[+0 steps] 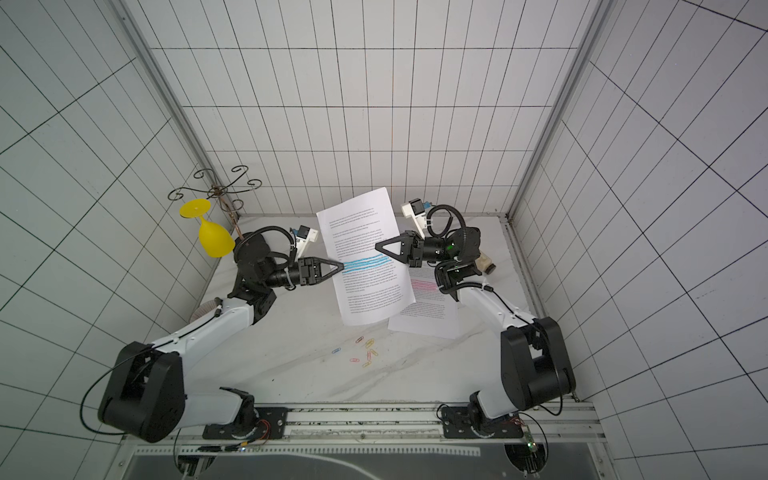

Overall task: Unclip the paperclips from the documents
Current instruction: Remove the paper clip from the document.

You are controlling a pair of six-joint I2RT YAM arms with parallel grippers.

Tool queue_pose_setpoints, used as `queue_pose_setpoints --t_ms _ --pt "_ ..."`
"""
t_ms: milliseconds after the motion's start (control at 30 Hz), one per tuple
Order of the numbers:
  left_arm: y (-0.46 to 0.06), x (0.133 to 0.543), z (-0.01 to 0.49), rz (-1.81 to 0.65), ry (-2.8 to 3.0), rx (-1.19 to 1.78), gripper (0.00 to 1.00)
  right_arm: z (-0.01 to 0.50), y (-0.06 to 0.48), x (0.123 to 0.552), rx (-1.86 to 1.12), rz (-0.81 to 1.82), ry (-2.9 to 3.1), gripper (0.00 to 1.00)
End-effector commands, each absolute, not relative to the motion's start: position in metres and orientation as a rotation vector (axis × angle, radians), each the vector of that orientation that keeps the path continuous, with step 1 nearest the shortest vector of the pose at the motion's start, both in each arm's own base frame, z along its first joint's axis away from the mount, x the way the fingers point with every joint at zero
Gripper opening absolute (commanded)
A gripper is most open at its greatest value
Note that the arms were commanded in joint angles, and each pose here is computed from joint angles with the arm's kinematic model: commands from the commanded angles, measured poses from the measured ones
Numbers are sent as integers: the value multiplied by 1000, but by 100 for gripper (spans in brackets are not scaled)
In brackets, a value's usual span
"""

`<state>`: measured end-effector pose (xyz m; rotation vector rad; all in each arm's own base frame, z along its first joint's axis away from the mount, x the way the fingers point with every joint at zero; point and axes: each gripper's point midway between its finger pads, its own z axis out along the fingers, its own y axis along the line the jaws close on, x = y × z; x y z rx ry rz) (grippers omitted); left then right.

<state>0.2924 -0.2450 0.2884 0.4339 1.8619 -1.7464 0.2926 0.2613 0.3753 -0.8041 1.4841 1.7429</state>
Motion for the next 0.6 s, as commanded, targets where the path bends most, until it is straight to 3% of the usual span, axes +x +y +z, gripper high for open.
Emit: queue_pose_setpoints --t_ms 0,67,200,467,567 --pt "-240 289 291 -1721 1860 449 36 381 254 293 -794 1697 1453 0" --pt "-236 291 289 -1715 1866 430 35 379 253 293 -793 1697 1459 0" --pt "-228 300 289 -1684 1864 386 17 375 253 292 -797 1700 1470 0" --pt "-223 304 292 -1658 1852 368 16 363 253 289 -801 1708 1513 0" --pt "-222 303 287 -1653 1863 361 9 363 253 288 -802 1706 1513 0"
